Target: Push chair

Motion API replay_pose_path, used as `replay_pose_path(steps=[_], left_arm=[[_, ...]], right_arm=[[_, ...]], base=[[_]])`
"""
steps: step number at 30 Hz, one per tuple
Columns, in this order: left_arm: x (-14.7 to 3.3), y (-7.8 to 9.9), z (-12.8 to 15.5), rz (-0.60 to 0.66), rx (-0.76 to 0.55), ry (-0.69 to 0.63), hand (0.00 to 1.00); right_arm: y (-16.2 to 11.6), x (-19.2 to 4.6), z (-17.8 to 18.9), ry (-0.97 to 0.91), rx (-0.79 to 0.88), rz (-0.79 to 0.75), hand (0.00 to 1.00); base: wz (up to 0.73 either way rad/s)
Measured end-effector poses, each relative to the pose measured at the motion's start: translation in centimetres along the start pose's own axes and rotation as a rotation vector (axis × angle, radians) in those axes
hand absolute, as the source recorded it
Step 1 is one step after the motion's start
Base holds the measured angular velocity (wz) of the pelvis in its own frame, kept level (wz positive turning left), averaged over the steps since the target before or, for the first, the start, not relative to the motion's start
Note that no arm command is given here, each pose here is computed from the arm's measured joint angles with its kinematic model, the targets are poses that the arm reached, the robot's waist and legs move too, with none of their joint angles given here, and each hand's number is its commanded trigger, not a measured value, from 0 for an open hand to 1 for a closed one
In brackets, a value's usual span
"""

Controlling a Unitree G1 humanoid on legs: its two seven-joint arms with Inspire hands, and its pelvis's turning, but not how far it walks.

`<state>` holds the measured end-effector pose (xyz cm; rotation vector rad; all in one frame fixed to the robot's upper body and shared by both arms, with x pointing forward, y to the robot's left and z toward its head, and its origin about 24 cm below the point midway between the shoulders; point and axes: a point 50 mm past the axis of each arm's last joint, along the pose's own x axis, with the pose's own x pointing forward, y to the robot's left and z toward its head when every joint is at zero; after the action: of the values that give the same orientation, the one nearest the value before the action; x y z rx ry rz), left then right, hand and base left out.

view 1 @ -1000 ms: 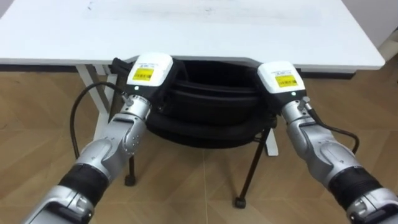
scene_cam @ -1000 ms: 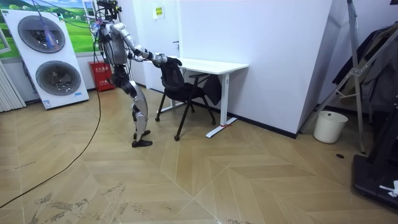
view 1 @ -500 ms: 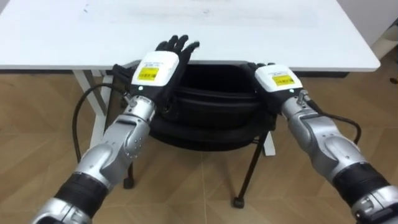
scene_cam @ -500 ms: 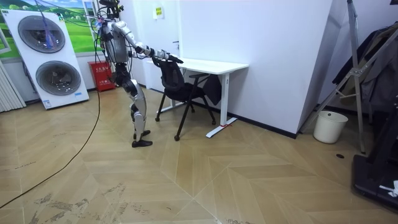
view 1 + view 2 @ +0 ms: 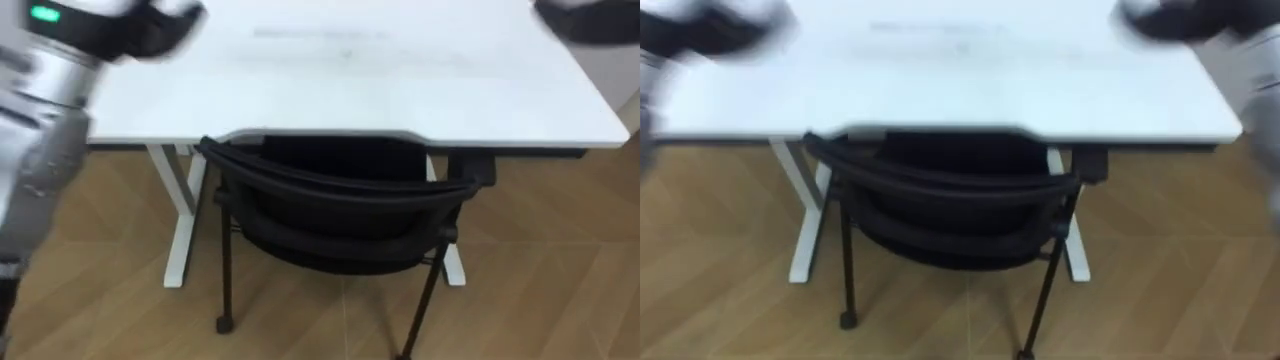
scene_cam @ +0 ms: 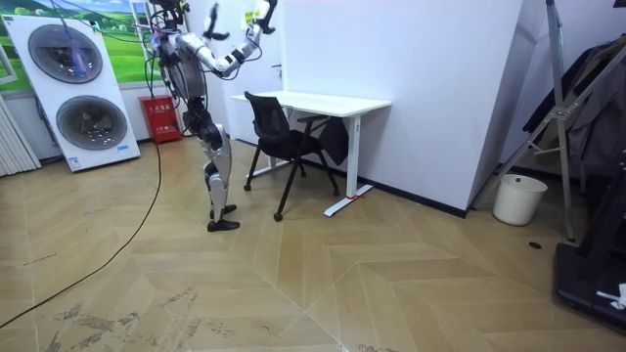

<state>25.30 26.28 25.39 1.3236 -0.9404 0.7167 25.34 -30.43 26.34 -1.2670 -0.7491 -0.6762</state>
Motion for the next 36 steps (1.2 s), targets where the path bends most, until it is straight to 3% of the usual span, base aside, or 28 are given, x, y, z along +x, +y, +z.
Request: replay_pose_path(steps=[2,3,5,8,12,15,18,20,21,23,24,26,32,36], left_arm=[[-2.6,1.8,-3.2,0.031,0.116,0.112,0.00],[-3.2,2.1,-3.7,0.029,0.137,0.140,0.00],[-6.5,2.8,-5.4,0.014,0.179,0.261,0.00],[-9.2,3.5,-6.4,0.019,0.194,0.365,0.00],[-10.8,3.8,-7.1,0.024,0.163,0.457,0.00],[-13.6,3.6,-7.6,0.049,0.095,0.628,0.00],[-18.3,3.2,-7.9,-0.002,0.057,0.846,0.00],[-23.8,2.9,-7.7,-0.091,0.051,1.068,0.00],[-25.3,2.9,-7.5,-0.117,0.055,1.125,0.00],[-30.7,2.6,-6.4,-0.231,0.052,1.349,0.00],[-31.9,2.7,-6.1,-0.256,0.051,1.403,0.00],[-36.2,2.9,-4.9,-0.358,0.054,1.581,0.00],[-42.2,2.7,-1.8,-0.698,-0.017,1.789,0.00],[-45.4,3.2,0.7,-0.956,-0.065,1.876,0.00]], right_arm=[[-2.6,-1.5,-2.5,0.091,-0.039,-0.098,0.00],[-3.0,-1.9,-3.0,0.119,-0.047,-0.117,0.00],[-4.0,-3.4,-4.5,0.210,-0.044,-0.178,0.00],[-4.7,-4.9,-5.9,0.309,0.007,-0.226,0.00],[-5.3,-7.1,-7.3,0.419,0.046,-0.292,0.00],[-4.8,-11.0,-8.5,0.575,0.085,-0.272,0.00],[-3.4,-17.5,-9.6,0.841,0.140,-0.216,0.00],[-1.9,-24.1,-9.8,1.126,0.205,-0.154,0.00],[-1.5,-25.9,-9.7,1.205,0.218,-0.136,0.00],[-1.1,-33.1,-9.5,1.535,0.243,-0.109,0.00],[-1.1,-34.6,-9.2,1.608,0.247,-0.111,0.00],[-0.7,-39.3,-8.1,1.818,0.253,-0.072,0.00],[-0.7,-46.5,-4.9,2.108,0.275,0.155,0.00],[-0.4,-49.6,-2.4,2.247,0.283,0.356,0.00]], base=[[0.06],[0.00],[-0.13],[-0.16],[-0.21],[-0.15],[-0.13],[-0.24],[-0.14],[0.10],[0.05],[0.00],[0.04],[0.02]])
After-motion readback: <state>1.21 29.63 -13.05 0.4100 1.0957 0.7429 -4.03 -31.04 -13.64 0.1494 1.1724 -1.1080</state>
